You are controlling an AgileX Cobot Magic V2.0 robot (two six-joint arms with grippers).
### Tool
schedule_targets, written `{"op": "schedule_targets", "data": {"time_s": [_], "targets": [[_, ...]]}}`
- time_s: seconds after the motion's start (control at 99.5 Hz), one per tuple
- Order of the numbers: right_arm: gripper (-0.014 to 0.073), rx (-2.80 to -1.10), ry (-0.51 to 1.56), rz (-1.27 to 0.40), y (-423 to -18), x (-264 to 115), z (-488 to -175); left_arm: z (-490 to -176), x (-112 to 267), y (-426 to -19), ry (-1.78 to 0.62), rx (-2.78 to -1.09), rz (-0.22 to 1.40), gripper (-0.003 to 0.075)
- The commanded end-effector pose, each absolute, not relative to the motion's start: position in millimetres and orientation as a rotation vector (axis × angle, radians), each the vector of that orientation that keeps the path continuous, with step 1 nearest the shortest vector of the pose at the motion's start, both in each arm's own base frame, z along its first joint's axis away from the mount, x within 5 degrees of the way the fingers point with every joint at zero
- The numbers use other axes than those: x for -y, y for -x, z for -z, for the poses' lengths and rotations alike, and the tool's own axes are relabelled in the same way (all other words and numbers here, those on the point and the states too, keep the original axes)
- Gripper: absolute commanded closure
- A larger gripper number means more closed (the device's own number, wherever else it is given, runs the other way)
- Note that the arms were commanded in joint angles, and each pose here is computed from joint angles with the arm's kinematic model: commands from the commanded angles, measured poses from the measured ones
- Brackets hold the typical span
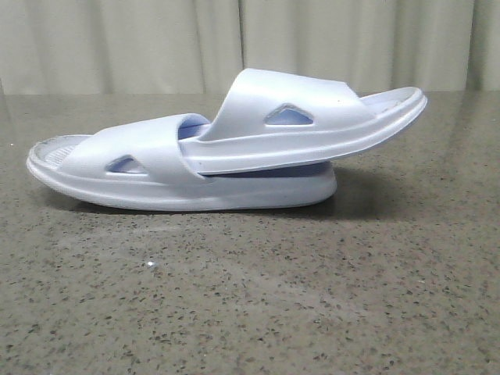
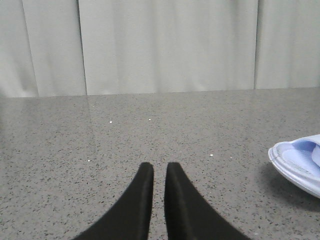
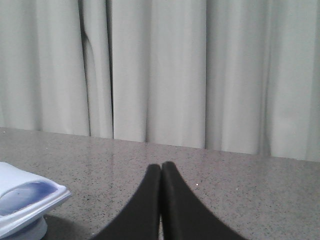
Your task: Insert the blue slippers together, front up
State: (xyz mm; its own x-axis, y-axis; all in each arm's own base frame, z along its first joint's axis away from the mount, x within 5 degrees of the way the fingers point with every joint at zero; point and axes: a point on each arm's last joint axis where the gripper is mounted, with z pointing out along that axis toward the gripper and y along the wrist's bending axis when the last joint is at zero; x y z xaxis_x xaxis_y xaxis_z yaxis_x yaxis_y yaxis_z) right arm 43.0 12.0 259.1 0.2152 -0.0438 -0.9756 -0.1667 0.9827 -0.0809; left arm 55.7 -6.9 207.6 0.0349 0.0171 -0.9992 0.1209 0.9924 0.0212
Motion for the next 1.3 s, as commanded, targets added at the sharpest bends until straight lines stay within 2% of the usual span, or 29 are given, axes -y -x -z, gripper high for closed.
{"op": "schedule_targets", "data": {"time_s": [0.0,0.995,1.287], "targets": [[0.0702,-1.297,0.153,-0.060,-38,-9,-269,-214,7,-53,-0.099,-1.433,0.098,0.0704],[0.0702,-1.300,0.154,-0.053,-38,-8,-268,-214,7,-53,-0.099,-1.433,0.098,0.0704],[0.0702,-1.430,0.083,-0.092,-45,-6,-245,-214,7,-53,-0.099,-1.433,0.098,0.0704]]}}
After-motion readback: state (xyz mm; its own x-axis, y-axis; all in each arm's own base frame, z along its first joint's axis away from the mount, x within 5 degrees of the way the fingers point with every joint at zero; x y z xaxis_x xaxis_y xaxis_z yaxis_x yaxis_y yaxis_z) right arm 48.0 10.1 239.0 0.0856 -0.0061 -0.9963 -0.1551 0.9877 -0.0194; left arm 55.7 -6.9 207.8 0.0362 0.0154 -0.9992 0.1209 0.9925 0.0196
